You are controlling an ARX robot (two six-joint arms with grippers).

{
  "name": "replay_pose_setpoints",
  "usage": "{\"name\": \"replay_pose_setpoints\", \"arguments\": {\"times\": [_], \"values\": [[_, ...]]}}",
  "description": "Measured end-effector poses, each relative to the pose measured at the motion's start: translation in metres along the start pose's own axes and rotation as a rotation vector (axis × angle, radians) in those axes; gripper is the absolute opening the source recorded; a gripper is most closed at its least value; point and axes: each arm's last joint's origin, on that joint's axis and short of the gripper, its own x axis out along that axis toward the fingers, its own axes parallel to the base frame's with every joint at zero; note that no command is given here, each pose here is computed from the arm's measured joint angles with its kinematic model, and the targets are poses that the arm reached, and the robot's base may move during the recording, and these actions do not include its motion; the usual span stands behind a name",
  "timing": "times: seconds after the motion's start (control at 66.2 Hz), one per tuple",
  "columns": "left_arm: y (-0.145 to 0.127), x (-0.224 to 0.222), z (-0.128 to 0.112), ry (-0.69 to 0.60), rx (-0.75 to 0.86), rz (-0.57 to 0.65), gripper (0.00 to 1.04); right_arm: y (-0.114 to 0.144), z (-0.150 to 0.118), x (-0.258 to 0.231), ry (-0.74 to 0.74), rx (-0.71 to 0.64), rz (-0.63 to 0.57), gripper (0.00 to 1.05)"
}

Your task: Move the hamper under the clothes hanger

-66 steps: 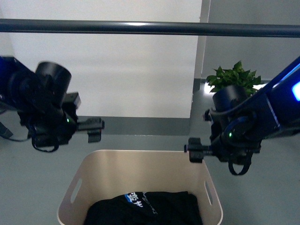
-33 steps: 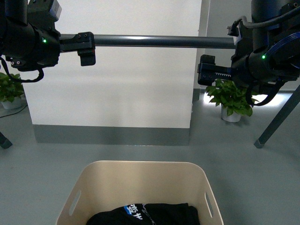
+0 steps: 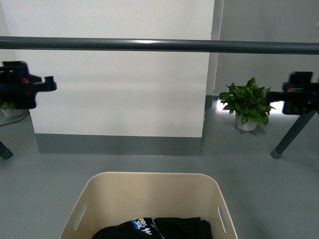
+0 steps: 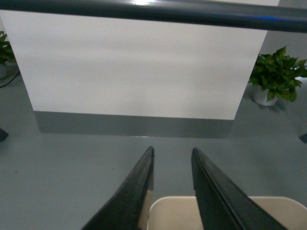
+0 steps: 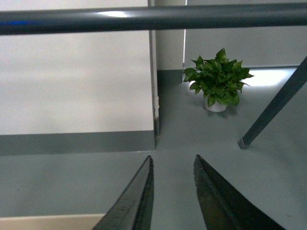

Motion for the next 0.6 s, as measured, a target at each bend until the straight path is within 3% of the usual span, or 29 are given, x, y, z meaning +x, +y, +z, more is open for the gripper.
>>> {"name": "replay_pose_setpoints", "arguments": {"times": [0.091,0.136,0.604], "values": [[0.008,-0.026,-0.012,0.019,0.001,-0.014,0.02,-0.006,-0.012,-0.028,0.03,-0.007,0.007,0.09],[0.011,-0.04,-0.016,0.024,0.003,-0.003,0.04,-0.01,-0.017,-0.043,0.042,-0.012,0.009,0.01],[0.013,-0.112,-0.033,0.021,0.004,0.001,0.03,-0.032,-0.025,-0.12,0.039,-0.01,0.011,0.02]]}}
